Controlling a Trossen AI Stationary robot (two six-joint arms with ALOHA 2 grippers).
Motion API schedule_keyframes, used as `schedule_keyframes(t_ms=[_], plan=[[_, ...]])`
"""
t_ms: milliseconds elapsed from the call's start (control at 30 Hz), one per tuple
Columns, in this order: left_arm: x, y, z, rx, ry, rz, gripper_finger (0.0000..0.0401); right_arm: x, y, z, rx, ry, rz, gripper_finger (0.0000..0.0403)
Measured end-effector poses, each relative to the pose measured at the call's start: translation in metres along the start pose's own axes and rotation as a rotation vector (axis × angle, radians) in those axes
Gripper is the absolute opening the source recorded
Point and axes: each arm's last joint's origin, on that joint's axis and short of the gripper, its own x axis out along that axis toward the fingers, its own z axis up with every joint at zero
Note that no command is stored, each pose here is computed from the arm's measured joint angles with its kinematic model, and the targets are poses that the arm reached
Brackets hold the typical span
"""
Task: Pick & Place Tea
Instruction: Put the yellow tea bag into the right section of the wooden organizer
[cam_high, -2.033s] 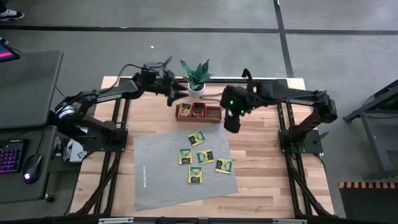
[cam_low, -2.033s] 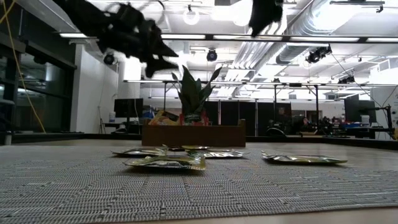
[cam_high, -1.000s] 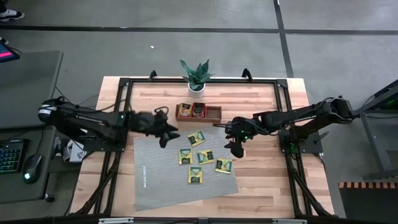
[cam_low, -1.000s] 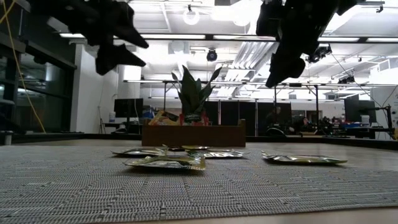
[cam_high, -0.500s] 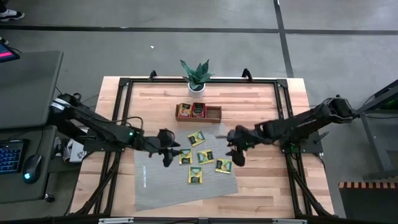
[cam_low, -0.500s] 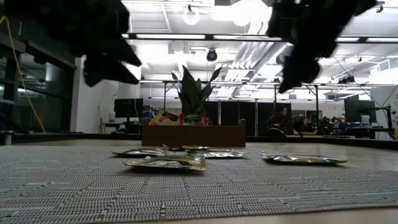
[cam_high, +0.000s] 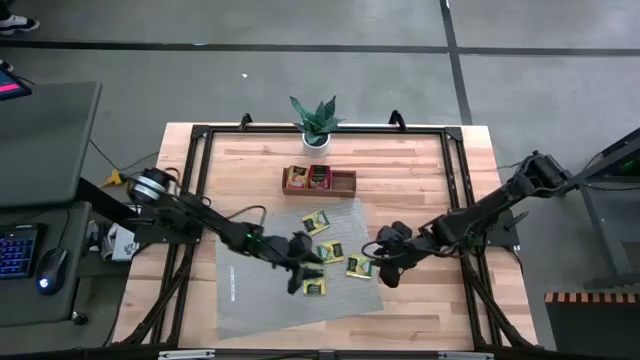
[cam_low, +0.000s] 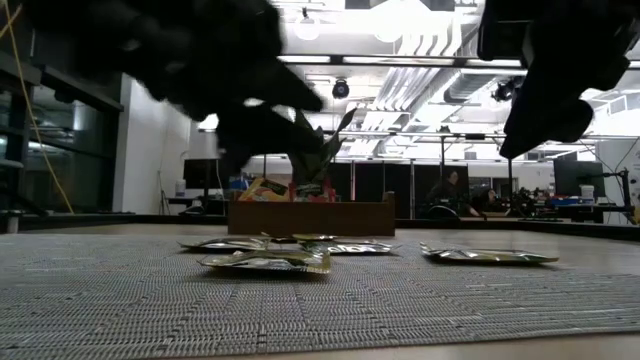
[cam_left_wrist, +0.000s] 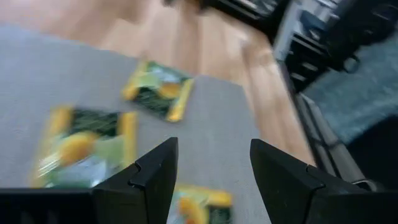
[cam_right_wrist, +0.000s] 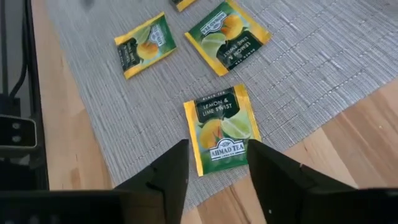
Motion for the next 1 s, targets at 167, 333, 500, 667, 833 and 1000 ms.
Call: schedule_keyframes(t_ms=[167,333,500,667,833,1000], plan=[[0.034,-0.013,0.011,0.031,0.062,-0.025,0.0199,-0.001,0.002,-0.003,-0.002,-0.018,-0.012,0.0104],[0.049,-0.020,0.022,0.002,0.032,0.047,0.0199,-0.002,0.004,-0.007,-0.033,-0.011,-0.010,0.0026],[0.050,-0.016,0.027,-0.020,-0.010,0.139,0.0199,-0.001,0.009,-0.016,-0.059,-0.016,-0.028,0.0008],[0.050,-0.010,0.028,-0.067,-0.011,0.170,0.0199,0.024,0.014,-0.032,-0.115,0.039,-0.043,0.0002],[0.051,-0.003,0.031,-0.117,-0.021,0.182,0.0199,0.054,0.015,-0.043,-0.151,0.081,-0.033,0.0001],[0.051,-0.001,0.033,-0.165,-0.027,0.186,0.0199,0.065,0.016,-0.046,-0.150,0.070,-0.022,0.0001]])
